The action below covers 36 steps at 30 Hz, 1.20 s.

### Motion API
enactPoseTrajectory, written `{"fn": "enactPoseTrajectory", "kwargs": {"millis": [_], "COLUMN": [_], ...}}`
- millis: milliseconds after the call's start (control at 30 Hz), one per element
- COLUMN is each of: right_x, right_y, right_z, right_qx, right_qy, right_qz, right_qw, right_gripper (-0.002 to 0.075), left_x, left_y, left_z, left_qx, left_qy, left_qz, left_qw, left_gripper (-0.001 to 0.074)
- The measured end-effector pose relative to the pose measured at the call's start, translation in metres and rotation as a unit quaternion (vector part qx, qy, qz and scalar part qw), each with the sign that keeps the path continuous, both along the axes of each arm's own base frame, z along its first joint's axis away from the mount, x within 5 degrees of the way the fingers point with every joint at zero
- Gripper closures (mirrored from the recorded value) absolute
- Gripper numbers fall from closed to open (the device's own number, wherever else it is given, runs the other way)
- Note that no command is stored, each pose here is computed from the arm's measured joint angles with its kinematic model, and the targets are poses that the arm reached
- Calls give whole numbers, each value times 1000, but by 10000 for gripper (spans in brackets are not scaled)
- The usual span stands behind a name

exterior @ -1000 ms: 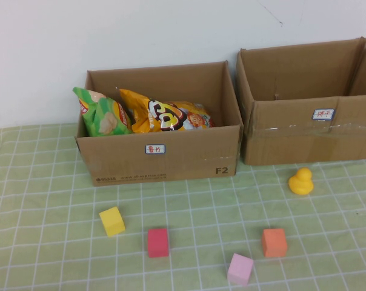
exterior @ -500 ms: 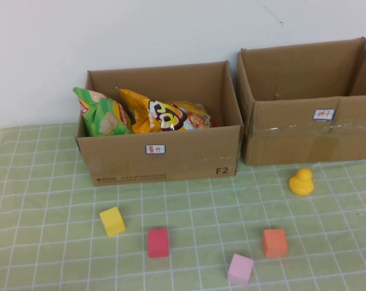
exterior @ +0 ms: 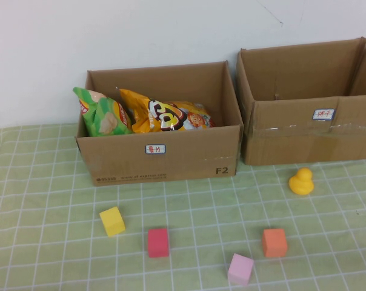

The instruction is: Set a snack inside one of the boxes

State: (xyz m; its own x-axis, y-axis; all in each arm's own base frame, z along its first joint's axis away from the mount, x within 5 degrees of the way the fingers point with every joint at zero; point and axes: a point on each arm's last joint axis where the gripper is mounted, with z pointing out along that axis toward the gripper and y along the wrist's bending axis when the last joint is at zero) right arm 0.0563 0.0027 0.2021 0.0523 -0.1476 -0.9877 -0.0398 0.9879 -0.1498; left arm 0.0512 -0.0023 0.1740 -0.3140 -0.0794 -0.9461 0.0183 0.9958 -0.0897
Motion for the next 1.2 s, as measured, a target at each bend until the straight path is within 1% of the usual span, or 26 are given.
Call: {"fn": "enactPoseTrajectory", "kwargs": {"millis": [67,133,200,233,267,333,567,833,1200], "right_x": [0,0,0,-2,-3,-5,-5,-5,-5], "right_y": [-1,-2,-2,-2,-2,-2,-2,-3,-3], "right_z": [-2,-6,-14,-23,-28,-32,-33,-32,-33], "right_qx": [-22,-24,-10,-6,-8,-11,0,41,46], "right_qy": [10,35,76,125,155,181,191,192,194], "right_qz": [-12,-15,-14,-14,-14,-16,-19,-26,-26], "right_qw": [1000,999,997,992,988,983,981,980,980], "right_gripper": [728,728,728,728,728,728,728,728,728], "left_x": [0,0,0,0,0,0,0,0,0], "left_y": [0,0,0,0,0,0,0,0,0], "left_z": [0,0,0,0,0,0,0,0,0], "left_qx": [0,0,1,1,1,2,2,2,2], "left_qy": [0,0,0,0,0,0,0,0,0], "left_qz": [0,0,0,0,0,-1,-1,-1,-1], "left_qw": [1000,1000,1000,1000,1000,1000,1000,1000,1000], "left_gripper": [736,736,737,736,736,736,736,736,736]}}
